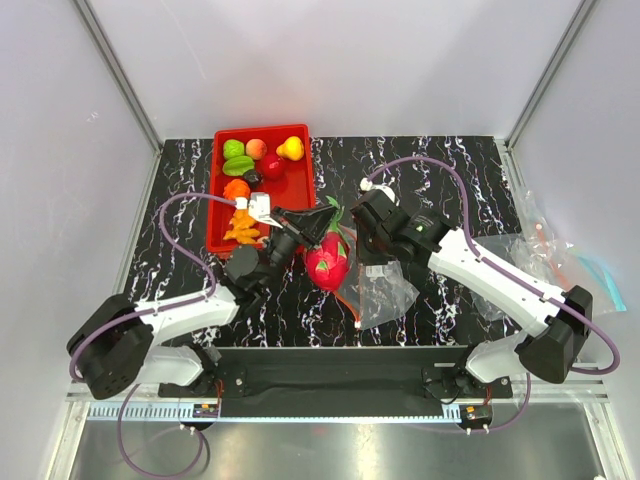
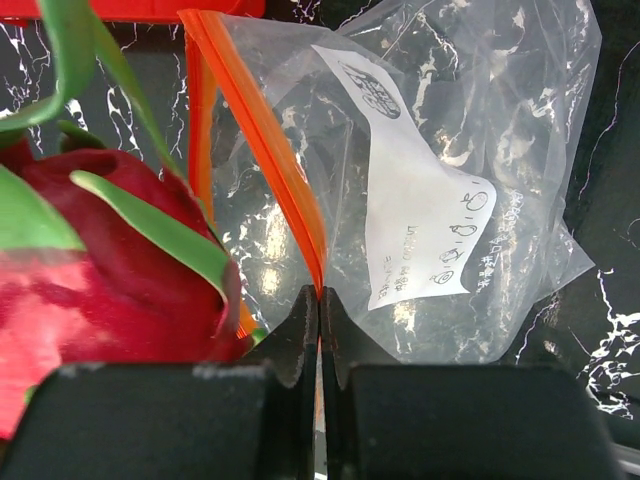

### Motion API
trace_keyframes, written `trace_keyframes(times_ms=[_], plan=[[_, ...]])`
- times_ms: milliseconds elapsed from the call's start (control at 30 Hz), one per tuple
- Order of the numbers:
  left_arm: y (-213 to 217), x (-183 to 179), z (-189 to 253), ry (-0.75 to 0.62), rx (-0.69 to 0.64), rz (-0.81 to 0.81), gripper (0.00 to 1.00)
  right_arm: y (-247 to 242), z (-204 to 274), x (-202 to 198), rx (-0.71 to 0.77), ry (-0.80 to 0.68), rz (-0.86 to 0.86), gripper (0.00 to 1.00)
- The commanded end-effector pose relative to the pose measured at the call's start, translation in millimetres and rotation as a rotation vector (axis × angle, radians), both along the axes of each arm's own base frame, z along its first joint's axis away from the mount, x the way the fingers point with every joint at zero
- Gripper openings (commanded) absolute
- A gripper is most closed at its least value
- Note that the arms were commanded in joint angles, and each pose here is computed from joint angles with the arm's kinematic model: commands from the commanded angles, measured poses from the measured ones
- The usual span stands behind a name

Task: Place the food in the zip-top bag and seal the zipper
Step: Place the fake fruit in the zipper food storage bag.

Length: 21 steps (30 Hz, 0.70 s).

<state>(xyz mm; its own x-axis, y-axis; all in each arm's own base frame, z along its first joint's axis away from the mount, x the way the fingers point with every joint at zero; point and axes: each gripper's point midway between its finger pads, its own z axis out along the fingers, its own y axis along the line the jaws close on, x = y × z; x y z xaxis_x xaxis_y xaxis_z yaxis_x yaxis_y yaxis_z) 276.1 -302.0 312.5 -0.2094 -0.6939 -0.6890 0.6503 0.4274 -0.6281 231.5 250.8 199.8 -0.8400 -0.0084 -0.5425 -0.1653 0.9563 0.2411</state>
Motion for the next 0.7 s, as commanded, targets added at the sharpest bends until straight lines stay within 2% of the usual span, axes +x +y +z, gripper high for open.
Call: trace_keyframes(times_ms=[0,133,667], plan=[[9,-6,57,-0.117,-0.169,0.032,0.0,4,15,1,0.055,-0.037,-0.006,0.0],[7,-6,57,-0.117,-0.192,0.031,0.0,3,19,-2,0.083,-0.043,-0.01,0.0],[-28,-7,26,-0.077,-0.118,-0.005,0.0,-8,41,-12,0.191,-0.052,-0.029,0.0]])
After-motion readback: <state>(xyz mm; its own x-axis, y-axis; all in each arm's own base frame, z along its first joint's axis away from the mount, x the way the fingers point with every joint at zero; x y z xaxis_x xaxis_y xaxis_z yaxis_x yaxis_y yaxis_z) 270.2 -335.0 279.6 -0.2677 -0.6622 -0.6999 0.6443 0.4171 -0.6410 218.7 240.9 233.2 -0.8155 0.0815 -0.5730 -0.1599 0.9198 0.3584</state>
